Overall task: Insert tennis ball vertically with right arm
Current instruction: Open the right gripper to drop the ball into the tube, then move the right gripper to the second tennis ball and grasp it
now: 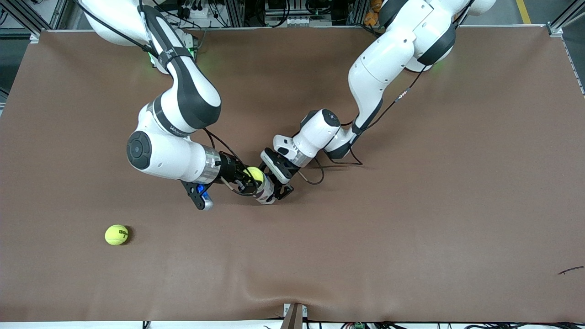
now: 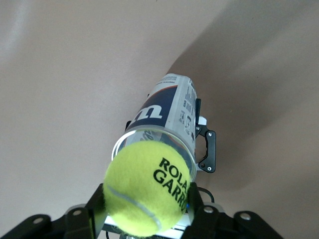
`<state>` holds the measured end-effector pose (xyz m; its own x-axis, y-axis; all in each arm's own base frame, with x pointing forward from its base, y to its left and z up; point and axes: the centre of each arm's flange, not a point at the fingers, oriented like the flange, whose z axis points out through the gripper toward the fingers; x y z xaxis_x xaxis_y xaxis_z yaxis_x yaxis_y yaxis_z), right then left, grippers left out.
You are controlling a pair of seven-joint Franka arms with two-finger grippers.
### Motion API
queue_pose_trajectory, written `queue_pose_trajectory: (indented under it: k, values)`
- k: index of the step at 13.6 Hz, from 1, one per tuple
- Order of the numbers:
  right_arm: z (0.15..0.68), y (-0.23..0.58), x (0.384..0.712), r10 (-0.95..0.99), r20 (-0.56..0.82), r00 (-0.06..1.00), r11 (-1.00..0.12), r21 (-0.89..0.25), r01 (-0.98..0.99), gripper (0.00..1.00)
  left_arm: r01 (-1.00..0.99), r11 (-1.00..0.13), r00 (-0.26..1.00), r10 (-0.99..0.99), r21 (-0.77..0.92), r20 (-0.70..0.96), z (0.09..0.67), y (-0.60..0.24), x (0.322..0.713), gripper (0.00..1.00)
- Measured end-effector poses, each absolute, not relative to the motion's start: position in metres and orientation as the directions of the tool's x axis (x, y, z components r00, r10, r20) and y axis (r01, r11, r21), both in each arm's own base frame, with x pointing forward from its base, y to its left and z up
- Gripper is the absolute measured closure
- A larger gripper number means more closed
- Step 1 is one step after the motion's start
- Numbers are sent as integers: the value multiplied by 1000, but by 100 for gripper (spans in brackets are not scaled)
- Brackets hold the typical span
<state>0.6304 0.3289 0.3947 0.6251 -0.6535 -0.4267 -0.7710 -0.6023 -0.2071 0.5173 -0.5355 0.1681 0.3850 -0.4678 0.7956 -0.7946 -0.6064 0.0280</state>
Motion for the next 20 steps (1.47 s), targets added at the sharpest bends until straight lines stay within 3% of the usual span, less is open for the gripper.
queue_pose_trajectory:
  k: [3,5,7,10,14,17,20]
  values:
    - [394,324,633,-660,-423,621,-598,-206,-775,0,-795,-606,385,-468,28,795,168,-535,517,26]
    - [394,310,640,-659,-404,635,-606,-216,-766,0,-795,-606,386,-469,28,795,167,-535,517,26]
    - [392,280,653,-606,-321,728,-692,-239,-681,0,-794,-607,386,-468,28,795,167,-535,517,26]
    - [382,215,670,-437,-202,876,-855,-210,-475,0,-794,-607,386,-468,28,795,167,-535,518,26]
    - [352,135,690,-149,-117,982,-974,-152,-166,0,-793,-608,384,-466,27,797,168,-535,518,26]
    - [311,70,701,130,-96,987,-981,-154,115,0,-792,-609,382,-463,26,799,169,-535,519,26]
    - [286,19,711,380,-19,925,-914,-160,372,0,-791,-611,380,-460,24,802,170,-535,519,26]
